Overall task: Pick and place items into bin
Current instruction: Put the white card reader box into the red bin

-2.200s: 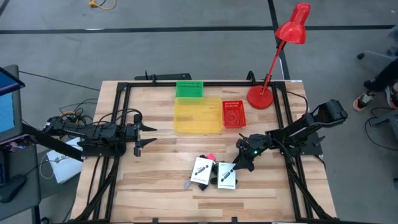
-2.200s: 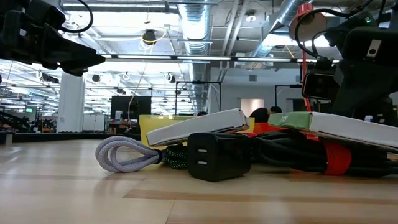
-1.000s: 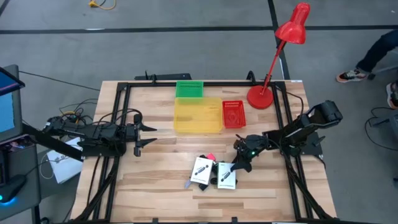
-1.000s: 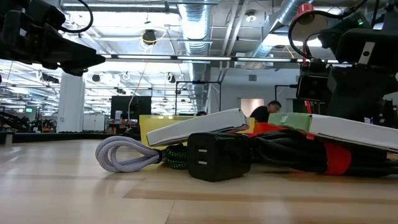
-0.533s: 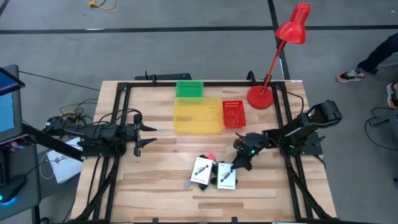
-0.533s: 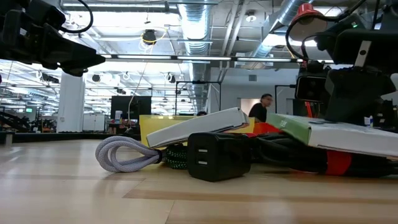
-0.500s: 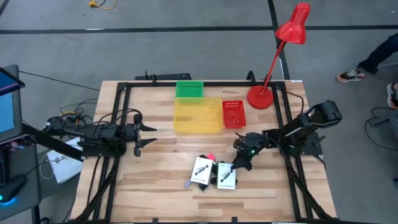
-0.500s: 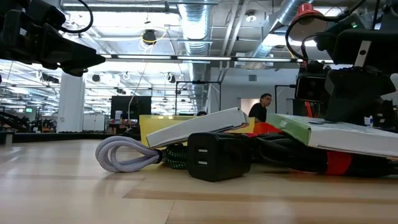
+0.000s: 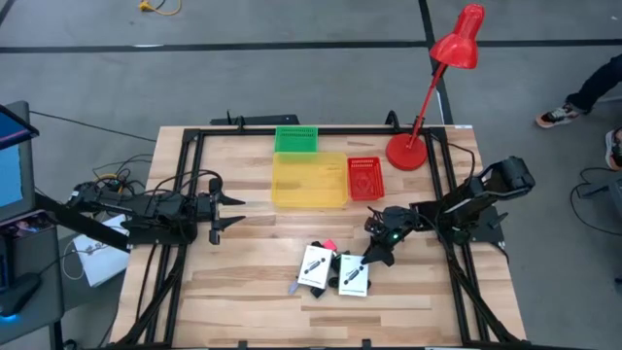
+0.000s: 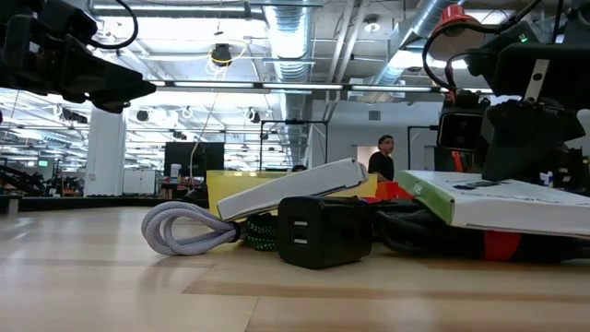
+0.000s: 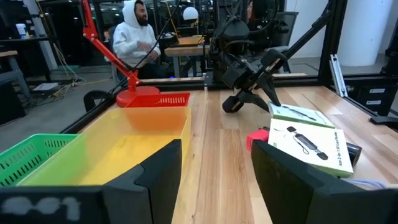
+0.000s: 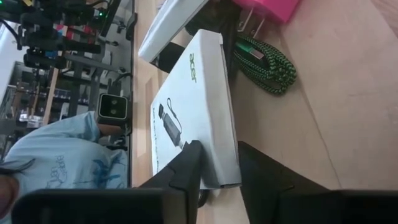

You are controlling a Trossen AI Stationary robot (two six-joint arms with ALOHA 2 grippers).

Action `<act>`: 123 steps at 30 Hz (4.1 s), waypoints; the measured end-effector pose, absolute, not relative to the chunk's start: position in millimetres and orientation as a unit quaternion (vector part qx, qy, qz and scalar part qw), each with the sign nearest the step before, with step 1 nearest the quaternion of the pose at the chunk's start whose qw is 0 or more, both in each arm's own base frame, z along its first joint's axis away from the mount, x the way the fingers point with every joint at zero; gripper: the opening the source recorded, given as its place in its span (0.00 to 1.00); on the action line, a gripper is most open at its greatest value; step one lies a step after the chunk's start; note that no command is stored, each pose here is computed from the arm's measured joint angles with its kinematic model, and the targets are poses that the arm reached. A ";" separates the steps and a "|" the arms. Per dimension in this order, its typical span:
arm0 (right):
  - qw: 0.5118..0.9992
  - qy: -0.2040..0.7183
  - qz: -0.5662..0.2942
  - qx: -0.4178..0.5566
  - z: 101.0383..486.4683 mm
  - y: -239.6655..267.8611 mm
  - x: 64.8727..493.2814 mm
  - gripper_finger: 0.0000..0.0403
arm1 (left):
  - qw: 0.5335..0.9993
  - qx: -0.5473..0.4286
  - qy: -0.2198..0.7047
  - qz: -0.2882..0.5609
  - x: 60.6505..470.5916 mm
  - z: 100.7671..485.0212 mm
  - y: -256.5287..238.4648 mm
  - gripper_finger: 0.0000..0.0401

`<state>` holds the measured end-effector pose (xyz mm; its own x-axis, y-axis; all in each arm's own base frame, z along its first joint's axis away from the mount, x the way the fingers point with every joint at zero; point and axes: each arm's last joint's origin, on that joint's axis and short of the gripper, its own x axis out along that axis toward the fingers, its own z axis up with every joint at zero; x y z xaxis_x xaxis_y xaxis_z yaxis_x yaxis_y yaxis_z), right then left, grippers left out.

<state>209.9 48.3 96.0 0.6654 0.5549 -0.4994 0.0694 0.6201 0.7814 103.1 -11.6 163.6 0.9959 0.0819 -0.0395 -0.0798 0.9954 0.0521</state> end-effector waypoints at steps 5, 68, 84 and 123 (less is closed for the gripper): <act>0.812 0.386 0.147 0.411 99.2 48.0 207.2 0.19 | 0.998 0.032 0.021 0.040 103.1 163.8 -11.7 0.46; 0.861 0.306 0.234 0.333 168.1 50.1 220.0 0.12 | 0.999 0.030 0.021 0.040 103.1 163.8 -11.6 0.46; 0.950 0.290 0.049 0.107 254.4 6.1 195.7 0.11 | 0.999 0.030 0.021 0.040 103.1 163.8 -11.7 0.46; 0.902 0.401 -0.160 0.012 256.3 -85.9 156.4 0.11 | 0.999 0.026 0.021 0.040 103.1 163.7 -11.7 0.46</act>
<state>156.4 -85.9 256.3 0.6264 -0.2794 -0.7277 0.2990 0.9483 -0.1066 103.1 -11.7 163.7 0.9959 0.0818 -0.0393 -0.0796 0.9954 0.0539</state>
